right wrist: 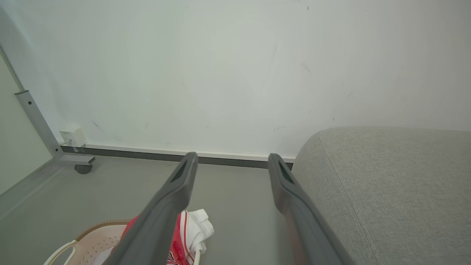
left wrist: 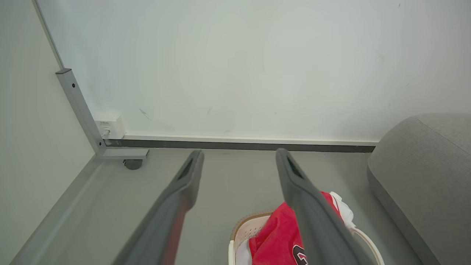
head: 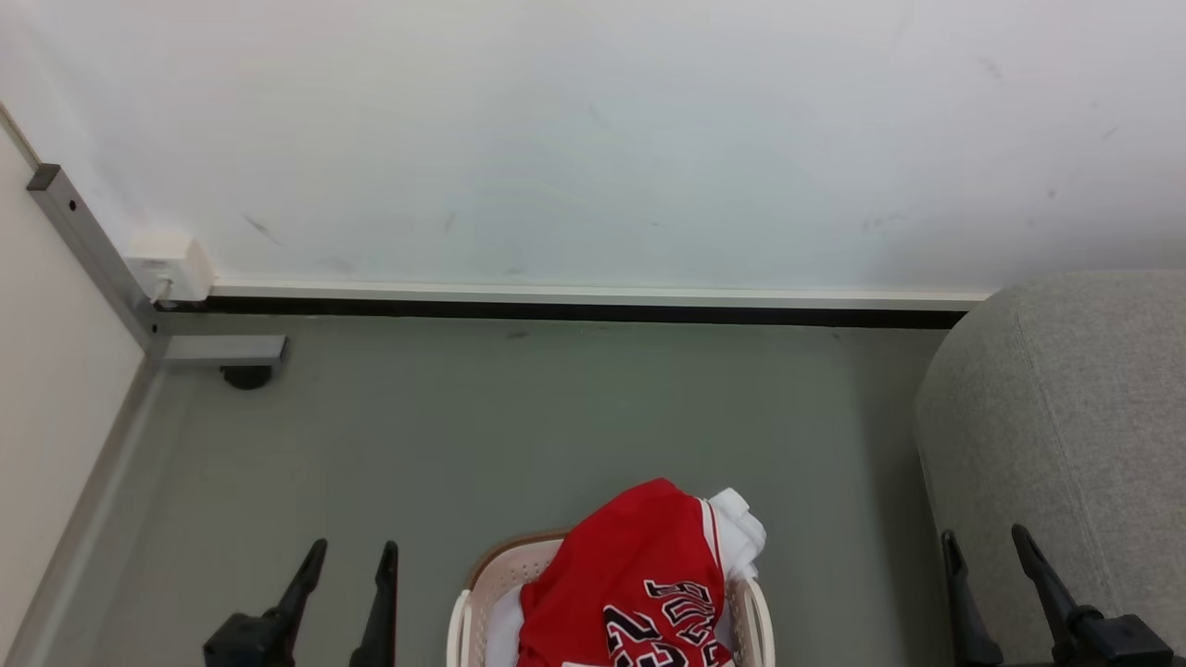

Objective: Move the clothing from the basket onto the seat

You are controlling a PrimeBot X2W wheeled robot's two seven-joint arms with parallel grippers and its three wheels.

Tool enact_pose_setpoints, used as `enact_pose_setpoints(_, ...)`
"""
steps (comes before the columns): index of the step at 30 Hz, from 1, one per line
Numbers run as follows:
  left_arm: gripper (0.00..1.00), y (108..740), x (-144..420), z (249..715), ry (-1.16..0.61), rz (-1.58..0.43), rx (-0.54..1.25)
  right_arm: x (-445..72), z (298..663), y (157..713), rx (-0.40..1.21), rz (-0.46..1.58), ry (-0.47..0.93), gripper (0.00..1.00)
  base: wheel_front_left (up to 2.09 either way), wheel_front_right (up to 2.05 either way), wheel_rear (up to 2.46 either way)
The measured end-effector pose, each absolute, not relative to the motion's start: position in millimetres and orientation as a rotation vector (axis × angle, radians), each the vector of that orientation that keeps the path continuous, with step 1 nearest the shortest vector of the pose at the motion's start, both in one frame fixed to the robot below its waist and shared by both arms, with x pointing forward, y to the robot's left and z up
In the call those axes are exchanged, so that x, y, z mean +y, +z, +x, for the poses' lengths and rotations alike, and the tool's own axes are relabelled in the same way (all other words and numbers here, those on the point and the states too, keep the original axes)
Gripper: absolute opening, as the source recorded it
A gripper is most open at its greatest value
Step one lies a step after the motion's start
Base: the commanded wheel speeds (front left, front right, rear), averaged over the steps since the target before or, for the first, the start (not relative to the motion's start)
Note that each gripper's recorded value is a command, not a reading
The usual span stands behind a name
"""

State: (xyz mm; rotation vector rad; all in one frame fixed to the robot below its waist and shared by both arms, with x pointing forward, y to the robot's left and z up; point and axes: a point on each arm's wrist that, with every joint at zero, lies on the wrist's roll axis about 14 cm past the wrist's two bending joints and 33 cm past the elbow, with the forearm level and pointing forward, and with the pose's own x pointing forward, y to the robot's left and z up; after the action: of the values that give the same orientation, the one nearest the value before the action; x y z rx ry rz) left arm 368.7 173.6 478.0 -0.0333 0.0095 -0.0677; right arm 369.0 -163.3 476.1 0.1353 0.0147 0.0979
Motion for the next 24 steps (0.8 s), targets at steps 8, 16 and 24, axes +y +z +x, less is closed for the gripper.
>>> enact_pose_setpoints(8,1.00,476,141,396,-0.174,-0.041,0.015,-167,383,480,-0.003,0.151,0.086,1.00,0.00,0.00,0.00)
enact_pose_setpoints(16,1.00,432,70,417,-0.427,0.002,0.139,-174,401,474,0.006,0.166,0.064,1.00,0.00,0.00,0.00)
enact_pose_setpoints(24,1.00,353,22,416,-0.662,0.069,0.374,-186,419,465,0.020,0.173,0.031,1.00,0.00,0.00,0.00)
